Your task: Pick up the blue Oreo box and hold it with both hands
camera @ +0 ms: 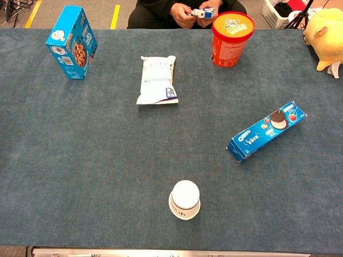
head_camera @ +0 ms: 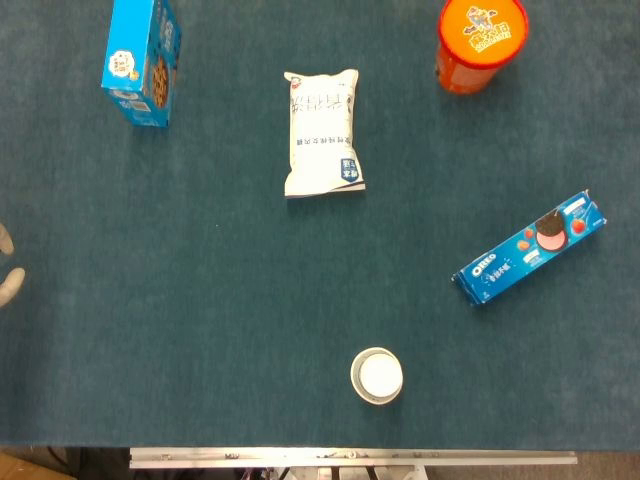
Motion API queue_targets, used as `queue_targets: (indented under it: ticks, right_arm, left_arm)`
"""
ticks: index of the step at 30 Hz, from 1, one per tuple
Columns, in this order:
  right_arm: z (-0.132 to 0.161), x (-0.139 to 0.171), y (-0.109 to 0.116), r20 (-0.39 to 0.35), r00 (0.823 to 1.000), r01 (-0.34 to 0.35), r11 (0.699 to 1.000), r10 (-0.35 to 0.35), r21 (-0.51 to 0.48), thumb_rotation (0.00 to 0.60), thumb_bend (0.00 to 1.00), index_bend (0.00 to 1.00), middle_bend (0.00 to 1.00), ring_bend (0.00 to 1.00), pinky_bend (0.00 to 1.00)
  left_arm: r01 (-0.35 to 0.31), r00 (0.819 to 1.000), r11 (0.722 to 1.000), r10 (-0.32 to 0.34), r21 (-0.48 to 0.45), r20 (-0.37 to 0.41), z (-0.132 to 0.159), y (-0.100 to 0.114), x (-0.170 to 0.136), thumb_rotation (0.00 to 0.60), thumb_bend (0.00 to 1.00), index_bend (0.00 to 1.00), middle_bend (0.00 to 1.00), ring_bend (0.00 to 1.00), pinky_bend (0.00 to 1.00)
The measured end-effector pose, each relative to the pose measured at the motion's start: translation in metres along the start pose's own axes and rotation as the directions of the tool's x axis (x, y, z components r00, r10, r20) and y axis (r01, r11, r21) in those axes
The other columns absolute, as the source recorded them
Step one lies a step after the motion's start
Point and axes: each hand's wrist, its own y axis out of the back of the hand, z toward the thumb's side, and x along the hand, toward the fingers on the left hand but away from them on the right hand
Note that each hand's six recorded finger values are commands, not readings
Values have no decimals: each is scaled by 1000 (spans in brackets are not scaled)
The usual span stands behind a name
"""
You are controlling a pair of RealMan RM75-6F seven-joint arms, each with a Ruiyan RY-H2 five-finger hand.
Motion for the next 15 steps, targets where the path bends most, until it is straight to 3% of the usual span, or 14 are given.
queue_targets:
  ticks: [15]
  right_arm:
    - [10,-11,2,-37,999,19,1000,-19,-4,600,0,494,417,383,448]
  left_arm:
    - [-1,1000,1000,1,12,-26,-7,6,-11,600,187,559,550,362,504]
